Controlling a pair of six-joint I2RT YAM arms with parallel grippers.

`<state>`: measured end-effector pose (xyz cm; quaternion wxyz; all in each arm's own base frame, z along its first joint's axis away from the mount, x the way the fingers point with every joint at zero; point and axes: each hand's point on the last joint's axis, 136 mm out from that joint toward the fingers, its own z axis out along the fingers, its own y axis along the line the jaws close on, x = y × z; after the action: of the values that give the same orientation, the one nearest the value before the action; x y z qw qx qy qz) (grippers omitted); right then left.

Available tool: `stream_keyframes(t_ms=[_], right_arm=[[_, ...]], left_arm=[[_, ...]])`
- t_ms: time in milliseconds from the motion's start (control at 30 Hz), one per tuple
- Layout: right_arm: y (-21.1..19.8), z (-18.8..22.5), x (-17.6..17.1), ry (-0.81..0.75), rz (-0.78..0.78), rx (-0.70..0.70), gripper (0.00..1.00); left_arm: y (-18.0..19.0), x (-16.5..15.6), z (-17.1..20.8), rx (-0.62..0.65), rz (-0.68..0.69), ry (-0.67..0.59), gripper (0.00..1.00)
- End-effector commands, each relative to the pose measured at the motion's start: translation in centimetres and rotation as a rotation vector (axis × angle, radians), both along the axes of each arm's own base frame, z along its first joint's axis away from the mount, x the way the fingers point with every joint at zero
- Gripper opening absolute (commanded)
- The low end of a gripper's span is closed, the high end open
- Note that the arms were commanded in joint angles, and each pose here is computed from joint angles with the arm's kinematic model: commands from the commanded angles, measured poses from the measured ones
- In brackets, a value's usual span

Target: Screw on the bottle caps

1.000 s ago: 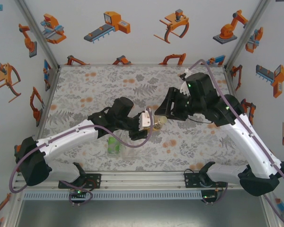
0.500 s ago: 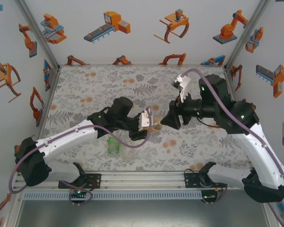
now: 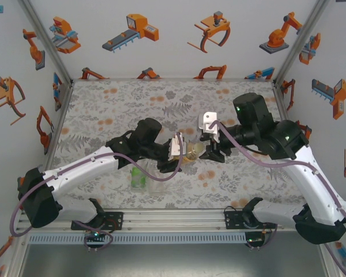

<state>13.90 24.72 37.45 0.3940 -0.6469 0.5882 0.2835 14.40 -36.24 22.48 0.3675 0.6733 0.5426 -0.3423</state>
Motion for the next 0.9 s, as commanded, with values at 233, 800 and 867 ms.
stream_keyframes(t_ms=[233,800,867], right_arm=[[0.27,0.79,-1.03,-0.036,0.063,0.054,0.49],[0.63,0.52,-0.69,-0.017,0.052,0.063,0.33],[0.49,0.4,-0.84,-0.01,0.051,0.055,0.28]], left_arm=[[-0.45,-0.67,2.53,-0.062,-0.046,-0.038,0.0],[-0.46,-0.79,2.32,-0.056,-0.044,-0.033,0.0],[-0.49,-0.77,2.49,-0.059,-0.044,-0.036,0.0]])
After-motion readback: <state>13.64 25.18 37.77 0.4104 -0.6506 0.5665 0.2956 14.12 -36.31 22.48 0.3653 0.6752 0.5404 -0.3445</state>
